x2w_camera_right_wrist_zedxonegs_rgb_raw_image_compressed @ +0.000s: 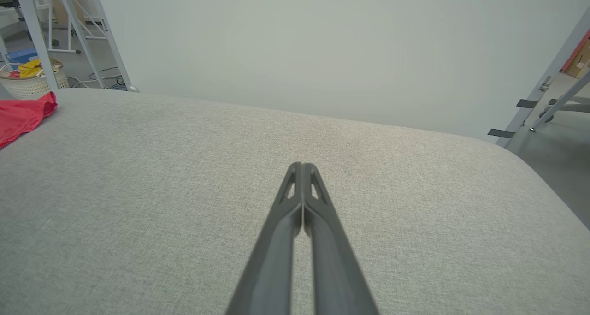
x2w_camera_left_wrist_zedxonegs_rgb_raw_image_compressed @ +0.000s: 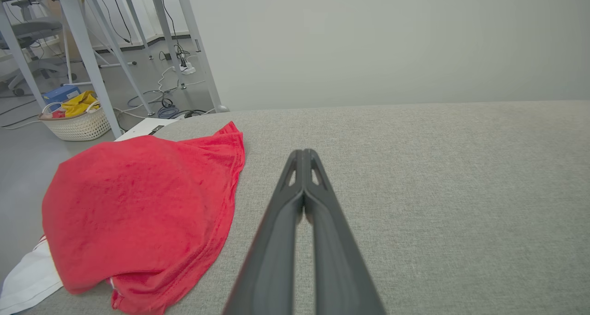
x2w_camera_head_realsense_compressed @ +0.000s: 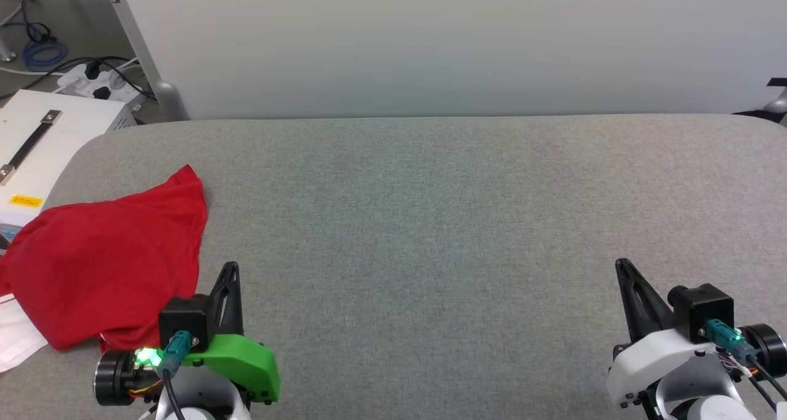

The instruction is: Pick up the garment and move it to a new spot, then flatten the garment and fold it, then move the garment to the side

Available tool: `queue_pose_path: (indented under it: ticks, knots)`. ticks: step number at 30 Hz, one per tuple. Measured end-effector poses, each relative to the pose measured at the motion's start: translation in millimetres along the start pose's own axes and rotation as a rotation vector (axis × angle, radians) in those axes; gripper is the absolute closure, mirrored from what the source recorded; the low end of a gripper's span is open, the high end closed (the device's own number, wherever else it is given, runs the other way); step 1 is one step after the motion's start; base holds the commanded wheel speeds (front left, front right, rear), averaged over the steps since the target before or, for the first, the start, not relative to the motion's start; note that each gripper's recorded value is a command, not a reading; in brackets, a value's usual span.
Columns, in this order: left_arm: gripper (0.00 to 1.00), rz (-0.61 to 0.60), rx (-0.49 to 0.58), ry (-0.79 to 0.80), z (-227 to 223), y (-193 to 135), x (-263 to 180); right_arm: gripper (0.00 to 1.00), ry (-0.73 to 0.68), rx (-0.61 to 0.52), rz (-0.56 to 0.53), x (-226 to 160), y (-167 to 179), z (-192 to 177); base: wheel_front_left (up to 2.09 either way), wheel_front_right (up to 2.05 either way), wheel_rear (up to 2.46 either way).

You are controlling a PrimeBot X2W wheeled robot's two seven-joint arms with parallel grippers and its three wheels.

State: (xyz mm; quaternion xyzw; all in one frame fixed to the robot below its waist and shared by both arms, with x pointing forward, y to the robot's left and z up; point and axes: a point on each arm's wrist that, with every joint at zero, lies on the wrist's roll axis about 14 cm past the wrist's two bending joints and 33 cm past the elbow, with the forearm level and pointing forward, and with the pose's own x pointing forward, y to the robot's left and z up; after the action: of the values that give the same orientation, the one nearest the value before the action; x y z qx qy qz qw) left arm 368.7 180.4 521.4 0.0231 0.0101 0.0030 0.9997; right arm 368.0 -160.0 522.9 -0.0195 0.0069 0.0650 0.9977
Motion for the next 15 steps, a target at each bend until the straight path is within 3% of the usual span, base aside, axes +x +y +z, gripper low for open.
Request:
queue_pose_path:
  ticks: [15]
  knots:
    - [1.0, 0.0, 0.0, 0.0, 0.0, -0.1, 0.0, 1.0, 0.0, 0.0, 0.0, 0.0, 0.1, 0.0, 0.0, 0.0, 0.0]
